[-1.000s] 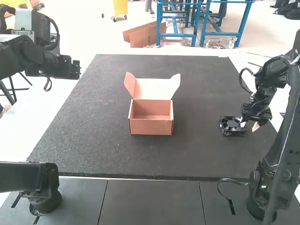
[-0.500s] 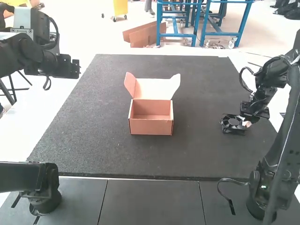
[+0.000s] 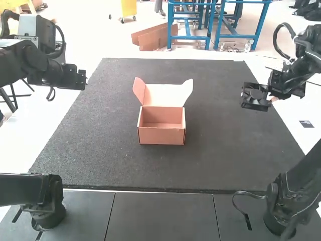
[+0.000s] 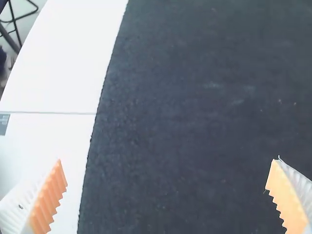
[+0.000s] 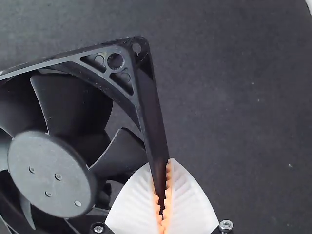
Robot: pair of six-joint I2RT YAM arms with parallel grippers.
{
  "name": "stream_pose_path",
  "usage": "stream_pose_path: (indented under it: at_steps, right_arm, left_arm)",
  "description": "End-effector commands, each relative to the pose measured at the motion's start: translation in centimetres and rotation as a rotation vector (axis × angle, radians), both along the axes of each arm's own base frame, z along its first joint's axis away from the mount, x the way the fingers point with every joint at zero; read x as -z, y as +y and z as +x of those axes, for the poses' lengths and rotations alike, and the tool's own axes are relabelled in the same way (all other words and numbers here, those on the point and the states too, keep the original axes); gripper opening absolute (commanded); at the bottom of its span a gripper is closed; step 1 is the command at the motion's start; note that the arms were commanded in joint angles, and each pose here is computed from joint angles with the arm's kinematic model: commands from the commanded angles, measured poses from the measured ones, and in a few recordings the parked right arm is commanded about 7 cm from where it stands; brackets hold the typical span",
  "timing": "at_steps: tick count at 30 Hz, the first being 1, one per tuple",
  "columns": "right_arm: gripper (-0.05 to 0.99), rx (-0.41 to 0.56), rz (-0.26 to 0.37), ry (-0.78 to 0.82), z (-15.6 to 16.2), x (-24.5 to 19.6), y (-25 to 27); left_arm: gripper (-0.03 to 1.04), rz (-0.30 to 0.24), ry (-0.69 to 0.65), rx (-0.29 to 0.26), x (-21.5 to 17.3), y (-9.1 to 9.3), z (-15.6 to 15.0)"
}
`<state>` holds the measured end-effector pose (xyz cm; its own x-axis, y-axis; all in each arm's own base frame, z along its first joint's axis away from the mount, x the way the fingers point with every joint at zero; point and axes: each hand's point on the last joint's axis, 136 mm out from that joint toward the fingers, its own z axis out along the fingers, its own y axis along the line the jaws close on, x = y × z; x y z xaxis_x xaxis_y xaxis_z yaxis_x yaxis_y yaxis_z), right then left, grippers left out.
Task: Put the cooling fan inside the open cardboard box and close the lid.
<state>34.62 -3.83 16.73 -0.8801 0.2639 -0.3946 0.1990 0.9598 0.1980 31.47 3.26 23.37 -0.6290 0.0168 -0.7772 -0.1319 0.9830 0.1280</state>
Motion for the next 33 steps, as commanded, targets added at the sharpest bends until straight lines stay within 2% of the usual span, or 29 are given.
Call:
stream_pose_path:
  at_steps: [1,9,15,20,24,28,33]
  right_arm:
    - [-0.02,-0.022,0.066,-0.123,1.0,-5.0,3.5]
    - [-0.02,-0.112,0.17,-0.114,-0.2,-8.6,12.4]
    - [-0.02,-0.236,0.222,-0.044,-3.4,-8.2,19.6]
    - [-0.02,-0.351,0.195,0.023,-6.0,-6.8,23.8]
    - [-0.02,-0.412,0.172,0.068,-6.9,-5.9,25.9]
    - [-0.02,-0.411,0.172,0.103,-6.7,-5.2,27.3]
    - [-0.01,-0.366,0.18,0.145,-5.8,-4.0,28.3]
  left_arm:
    - [0.97,0.005,0.01,0.019,0.4,-0.2,0.0]
    - [0.97,0.004,0.009,0.02,0.6,-0.3,-0.1]
    - [0.97,-0.002,0.006,0.029,0.6,-0.4,0.0]
    - [0.97,-0.007,0.004,0.037,0.6,-0.6,0.0]
    - [0.97,-0.009,-0.002,0.039,0.4,-0.6,0.0]
    - [0.97,-0.01,-0.01,0.038,0.3,-0.6,0.0]
    - [0.97,-0.014,-0.011,0.037,0.3,-0.7,0.0]
